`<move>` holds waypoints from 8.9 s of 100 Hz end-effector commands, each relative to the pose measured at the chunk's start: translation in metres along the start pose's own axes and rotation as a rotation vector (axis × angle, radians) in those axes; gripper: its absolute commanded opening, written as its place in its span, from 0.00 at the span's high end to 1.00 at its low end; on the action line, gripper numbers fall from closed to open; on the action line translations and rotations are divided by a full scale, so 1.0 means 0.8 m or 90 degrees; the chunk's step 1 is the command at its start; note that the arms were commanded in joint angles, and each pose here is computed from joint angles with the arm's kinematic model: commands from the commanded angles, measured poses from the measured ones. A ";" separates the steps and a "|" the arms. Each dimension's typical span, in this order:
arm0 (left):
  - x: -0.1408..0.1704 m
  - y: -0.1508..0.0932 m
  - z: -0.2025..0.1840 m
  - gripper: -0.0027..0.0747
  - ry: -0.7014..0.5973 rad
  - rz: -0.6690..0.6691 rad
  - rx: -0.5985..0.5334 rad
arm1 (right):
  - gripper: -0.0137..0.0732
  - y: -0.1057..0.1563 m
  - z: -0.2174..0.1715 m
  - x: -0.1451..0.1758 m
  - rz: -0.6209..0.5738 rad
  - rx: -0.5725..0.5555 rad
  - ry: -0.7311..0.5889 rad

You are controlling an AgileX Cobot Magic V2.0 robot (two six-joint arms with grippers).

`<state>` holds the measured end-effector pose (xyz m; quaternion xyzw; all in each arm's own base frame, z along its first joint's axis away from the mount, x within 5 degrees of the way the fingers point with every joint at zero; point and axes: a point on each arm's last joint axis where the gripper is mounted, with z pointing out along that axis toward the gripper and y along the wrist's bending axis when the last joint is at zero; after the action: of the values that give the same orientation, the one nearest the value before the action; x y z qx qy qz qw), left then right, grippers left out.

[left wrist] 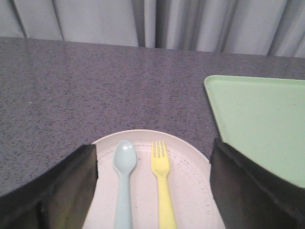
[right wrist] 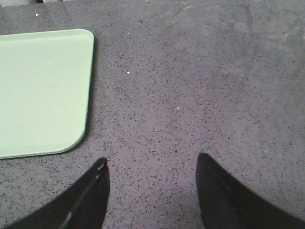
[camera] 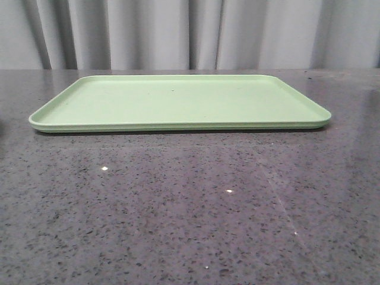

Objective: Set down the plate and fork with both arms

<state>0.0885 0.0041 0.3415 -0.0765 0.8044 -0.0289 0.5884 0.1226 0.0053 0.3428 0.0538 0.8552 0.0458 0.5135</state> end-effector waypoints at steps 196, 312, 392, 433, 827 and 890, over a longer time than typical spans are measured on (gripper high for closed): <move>0.034 0.087 0.180 0.69 0.387 -0.069 -0.225 | 0.36 0.007 -0.006 -0.015 -0.012 -0.022 -0.040; -0.030 0.071 0.154 0.99 0.236 -0.243 -0.105 | 0.36 0.007 -0.006 -0.015 -0.012 -0.022 -0.041; -0.056 -0.070 0.237 0.99 0.193 -0.252 0.161 | 0.36 0.006 -0.006 -0.013 -0.012 -0.019 -0.029; -0.033 -0.158 0.301 0.99 0.222 -0.309 0.225 | 0.36 0.007 -0.006 -0.013 -0.013 -0.021 -0.029; -0.035 -0.081 0.103 0.57 0.147 0.003 0.236 | 0.37 0.332 0.325 -0.096 -0.117 -0.097 0.416; -0.035 -0.082 0.103 0.57 0.148 0.002 0.237 | 0.78 0.334 0.340 -0.083 -0.122 -0.088 0.432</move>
<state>0.1801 -0.0538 0.3348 0.0516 0.8731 -0.1767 0.4514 0.4202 0.2787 0.2688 -0.0849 0.9735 0.0733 0.1994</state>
